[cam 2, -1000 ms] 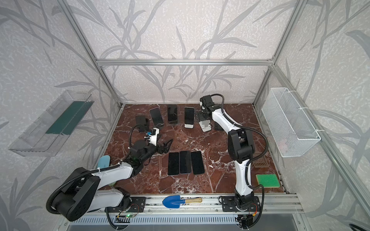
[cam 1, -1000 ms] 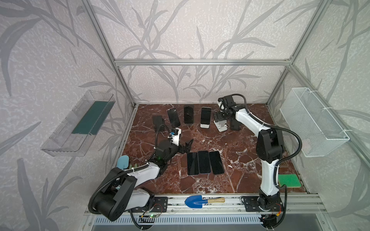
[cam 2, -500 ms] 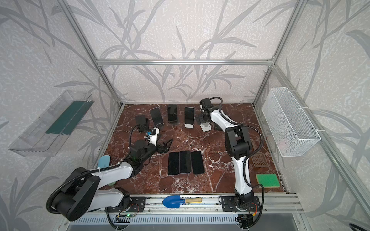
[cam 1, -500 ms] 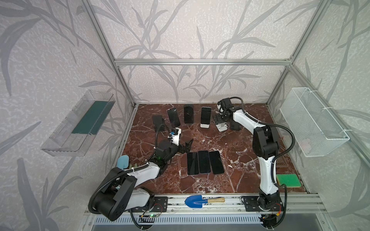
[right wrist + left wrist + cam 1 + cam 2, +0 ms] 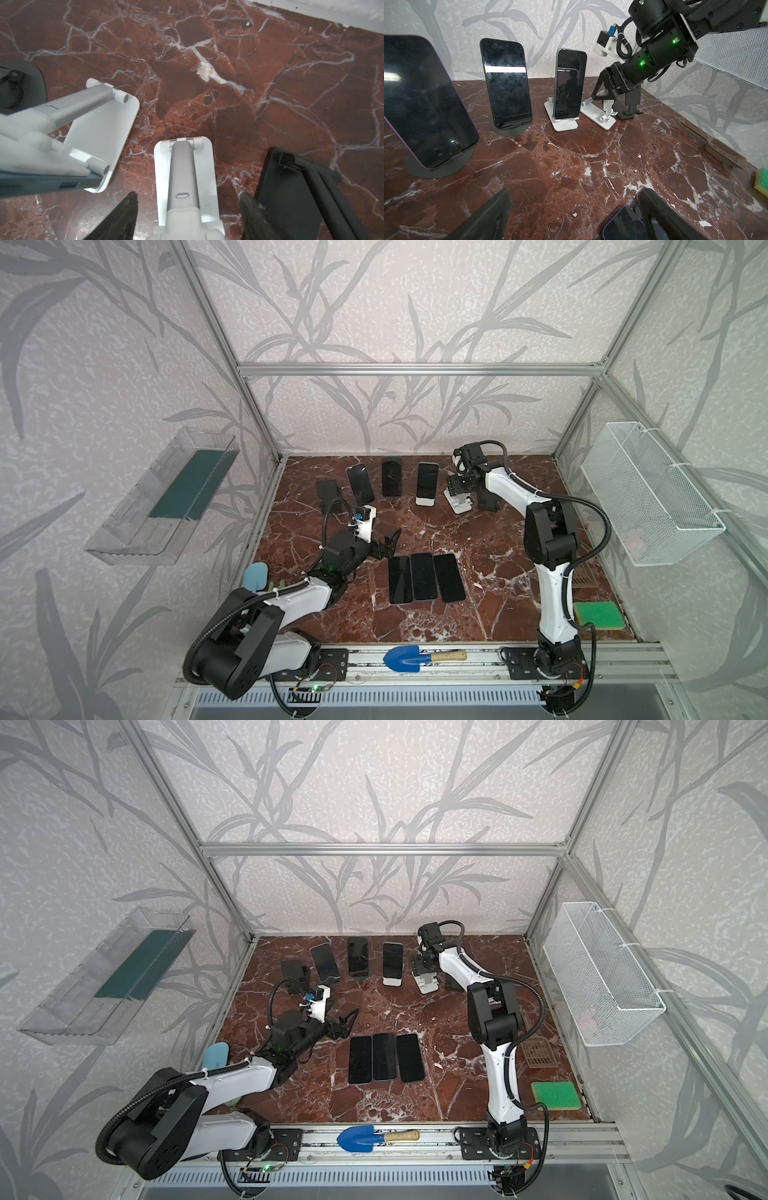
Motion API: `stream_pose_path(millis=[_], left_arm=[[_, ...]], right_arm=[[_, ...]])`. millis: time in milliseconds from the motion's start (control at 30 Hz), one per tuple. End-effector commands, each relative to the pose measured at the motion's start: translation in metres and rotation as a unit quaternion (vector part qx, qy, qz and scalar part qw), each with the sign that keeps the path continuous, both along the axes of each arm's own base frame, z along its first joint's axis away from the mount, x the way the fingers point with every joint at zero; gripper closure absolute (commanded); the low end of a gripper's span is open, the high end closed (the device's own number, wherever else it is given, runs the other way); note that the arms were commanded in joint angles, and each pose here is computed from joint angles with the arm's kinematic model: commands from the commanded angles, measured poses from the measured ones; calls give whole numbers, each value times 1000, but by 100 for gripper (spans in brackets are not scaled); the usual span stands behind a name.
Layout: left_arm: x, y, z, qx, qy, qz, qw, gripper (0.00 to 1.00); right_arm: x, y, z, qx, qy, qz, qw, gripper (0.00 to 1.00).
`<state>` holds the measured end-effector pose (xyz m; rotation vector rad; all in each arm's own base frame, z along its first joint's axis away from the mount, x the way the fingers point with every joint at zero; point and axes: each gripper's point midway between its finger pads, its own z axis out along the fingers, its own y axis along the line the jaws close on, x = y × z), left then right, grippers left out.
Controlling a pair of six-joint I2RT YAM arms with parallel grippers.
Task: Remove the phone from the phone stand
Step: Rotate the phone stand at the center of the table.
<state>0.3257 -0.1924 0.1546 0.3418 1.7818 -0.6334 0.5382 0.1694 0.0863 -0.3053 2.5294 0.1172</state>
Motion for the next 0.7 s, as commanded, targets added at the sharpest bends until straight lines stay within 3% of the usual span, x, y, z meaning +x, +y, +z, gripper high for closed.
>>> stream_pose_path(millis=[0, 333, 667], left_arm=[[0, 1, 8, 2, -15, 1, 1000, 4], [0, 1, 9, 3, -16, 2, 1000, 4], [0, 1, 9, 2, -17, 2, 1000, 4]], right_arm=[[5, 5, 5, 21, -10, -4, 1000, 30], [1, -5, 15, 33, -27, -53, 998, 39], [-3, -15, 28, 68, -55, -133, 987, 42]])
